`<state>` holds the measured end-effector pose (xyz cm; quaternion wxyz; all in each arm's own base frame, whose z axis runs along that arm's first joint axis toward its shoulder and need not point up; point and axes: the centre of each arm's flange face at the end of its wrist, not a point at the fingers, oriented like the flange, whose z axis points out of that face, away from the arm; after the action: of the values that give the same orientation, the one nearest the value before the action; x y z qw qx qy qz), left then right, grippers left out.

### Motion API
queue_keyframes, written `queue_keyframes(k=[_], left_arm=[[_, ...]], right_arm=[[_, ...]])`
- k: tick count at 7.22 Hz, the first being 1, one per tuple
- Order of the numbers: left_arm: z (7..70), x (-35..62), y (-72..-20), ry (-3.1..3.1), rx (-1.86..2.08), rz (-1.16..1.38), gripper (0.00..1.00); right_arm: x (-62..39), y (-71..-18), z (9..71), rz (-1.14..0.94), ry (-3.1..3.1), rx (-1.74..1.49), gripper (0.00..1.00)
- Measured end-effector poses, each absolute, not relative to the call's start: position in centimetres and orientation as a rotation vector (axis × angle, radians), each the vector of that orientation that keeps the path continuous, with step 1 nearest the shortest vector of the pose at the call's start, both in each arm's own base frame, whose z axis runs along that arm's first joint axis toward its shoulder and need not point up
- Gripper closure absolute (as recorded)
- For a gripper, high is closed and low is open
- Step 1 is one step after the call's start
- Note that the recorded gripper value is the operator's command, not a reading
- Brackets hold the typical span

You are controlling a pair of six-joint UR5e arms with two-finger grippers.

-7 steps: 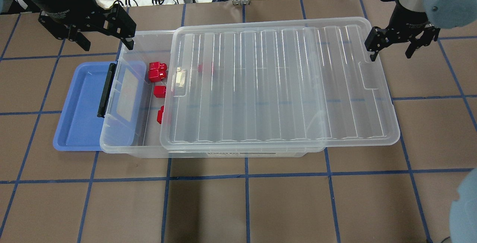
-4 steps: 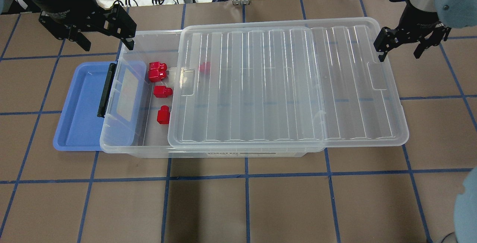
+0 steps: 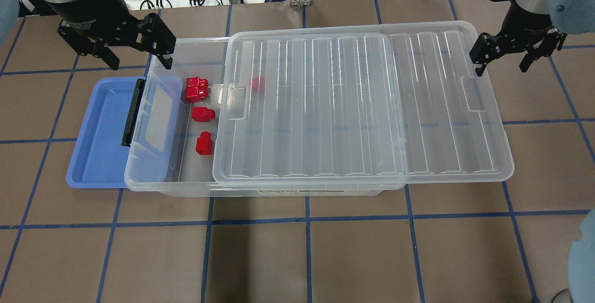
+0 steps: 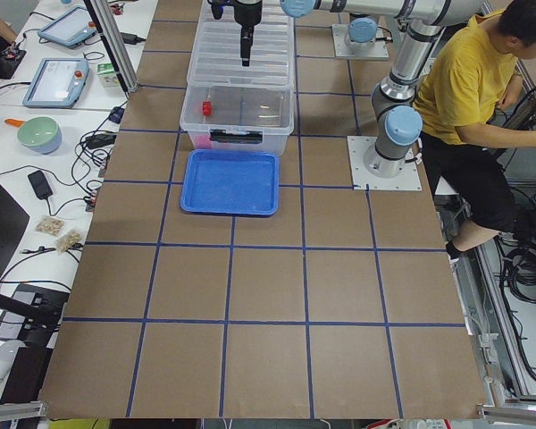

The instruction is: Place red block in blue tray from box

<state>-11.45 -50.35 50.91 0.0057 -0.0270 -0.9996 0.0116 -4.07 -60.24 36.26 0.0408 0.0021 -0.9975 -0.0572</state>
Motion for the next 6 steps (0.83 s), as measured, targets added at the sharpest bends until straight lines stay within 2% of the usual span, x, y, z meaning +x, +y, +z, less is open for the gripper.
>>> queue_keyframes(k=[2, 6], left_arm=[[45.0, -11.1, -51.0, -3.123, -0.092, -0.028, 0.0], [34.3, -10.9, -51.4, -3.117, -0.104, -0.077, 0.0]], right_arm=[[-3.2, -59.2, 38.9, -0.123, -3.061, 0.008, 0.0], [-0.8, -53.0, 50.4, -0.085, -3.067, -0.047, 0.0]])
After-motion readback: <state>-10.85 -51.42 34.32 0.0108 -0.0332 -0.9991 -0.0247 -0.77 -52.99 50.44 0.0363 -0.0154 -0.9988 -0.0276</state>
